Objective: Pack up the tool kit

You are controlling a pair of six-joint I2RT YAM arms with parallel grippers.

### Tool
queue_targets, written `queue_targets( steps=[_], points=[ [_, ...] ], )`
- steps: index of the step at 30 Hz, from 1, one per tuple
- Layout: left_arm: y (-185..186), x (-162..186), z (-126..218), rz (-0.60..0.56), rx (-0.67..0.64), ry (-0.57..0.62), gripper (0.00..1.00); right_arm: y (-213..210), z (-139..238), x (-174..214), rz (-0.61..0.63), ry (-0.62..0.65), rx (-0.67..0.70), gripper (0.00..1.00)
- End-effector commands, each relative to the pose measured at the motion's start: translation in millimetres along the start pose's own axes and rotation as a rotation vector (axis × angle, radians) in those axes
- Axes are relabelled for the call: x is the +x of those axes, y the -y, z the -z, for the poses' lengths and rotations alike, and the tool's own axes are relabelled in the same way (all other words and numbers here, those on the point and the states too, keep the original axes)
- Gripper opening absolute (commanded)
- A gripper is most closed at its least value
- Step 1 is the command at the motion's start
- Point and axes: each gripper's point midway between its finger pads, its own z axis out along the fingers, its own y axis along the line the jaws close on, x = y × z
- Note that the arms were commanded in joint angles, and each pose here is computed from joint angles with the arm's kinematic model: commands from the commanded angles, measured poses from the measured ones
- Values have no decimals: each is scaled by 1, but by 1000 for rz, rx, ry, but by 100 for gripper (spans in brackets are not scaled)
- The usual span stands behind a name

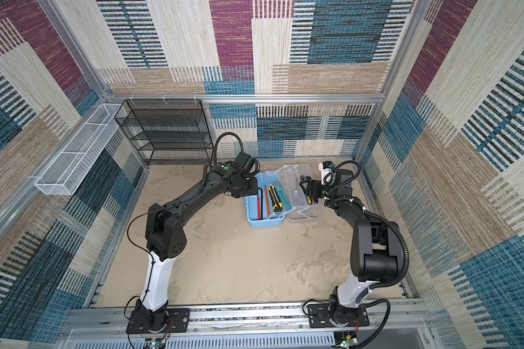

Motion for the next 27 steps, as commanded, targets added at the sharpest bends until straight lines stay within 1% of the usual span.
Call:
queue_targets(
  steps=[1,5,9,13,21,27],
  points=[
    [-7,-1,2,-16,-24,23,57,-8,-1,-10,35,27,-43,86],
    [-17,8,-1,-5,-51,8,57,-8,-3,-8,32,18,-53,85],
    [-21,15,-3,14,-37,8,57,-10,-5,-4,25,3,-75,84],
    [-25,22,-7,23,-40,-9,56,-4,-8,0,13,-10,-51,84],
    [-25,33,-17,27,-24,-52,55,-10,-7,-1,4,-16,-85,80],
    [-23,38,-24,39,-8,-65,54,-22,-1,-9,1,0,-125,78]
  ],
)
